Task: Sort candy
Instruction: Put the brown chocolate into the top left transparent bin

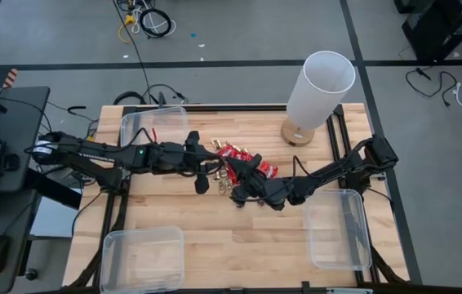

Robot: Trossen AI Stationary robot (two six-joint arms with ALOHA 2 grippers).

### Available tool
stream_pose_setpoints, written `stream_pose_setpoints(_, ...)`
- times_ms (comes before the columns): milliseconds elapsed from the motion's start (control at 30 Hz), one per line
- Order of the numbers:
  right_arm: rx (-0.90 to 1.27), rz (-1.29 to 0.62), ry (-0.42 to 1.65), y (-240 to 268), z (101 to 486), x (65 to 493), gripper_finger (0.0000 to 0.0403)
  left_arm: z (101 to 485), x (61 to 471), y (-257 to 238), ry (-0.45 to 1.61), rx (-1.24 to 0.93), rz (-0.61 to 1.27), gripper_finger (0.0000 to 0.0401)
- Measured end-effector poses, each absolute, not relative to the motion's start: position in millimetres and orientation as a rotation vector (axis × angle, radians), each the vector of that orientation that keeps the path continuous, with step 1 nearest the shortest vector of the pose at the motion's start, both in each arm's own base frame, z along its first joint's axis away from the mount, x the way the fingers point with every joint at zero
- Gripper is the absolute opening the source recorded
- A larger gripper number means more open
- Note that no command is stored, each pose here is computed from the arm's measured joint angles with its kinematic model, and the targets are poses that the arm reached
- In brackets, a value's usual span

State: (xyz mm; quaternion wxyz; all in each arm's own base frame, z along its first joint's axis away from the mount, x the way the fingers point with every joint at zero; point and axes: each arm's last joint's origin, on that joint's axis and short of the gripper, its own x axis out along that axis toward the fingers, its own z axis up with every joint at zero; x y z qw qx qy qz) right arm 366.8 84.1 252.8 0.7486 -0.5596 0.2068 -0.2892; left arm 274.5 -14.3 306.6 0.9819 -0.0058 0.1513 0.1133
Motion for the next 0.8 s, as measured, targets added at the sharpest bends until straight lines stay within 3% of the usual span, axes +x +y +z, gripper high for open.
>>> stream_pose_setpoints(233,-1.213,-0.638,0.452,84,253,367,0.002,306,274,-14,0.315,0.007,0.226,0.0039)
stream_pose_setpoints(533,-1.101,-0.739,0.468,85,255,363,0.0057,306,271,-12,0.34,0.075,0.282,0.0032)
stream_pose_setpoints(800,-0.844,-0.761,0.318,93,272,353,0.009,310,262,-11,0.371,0.191,0.309,0.0031)
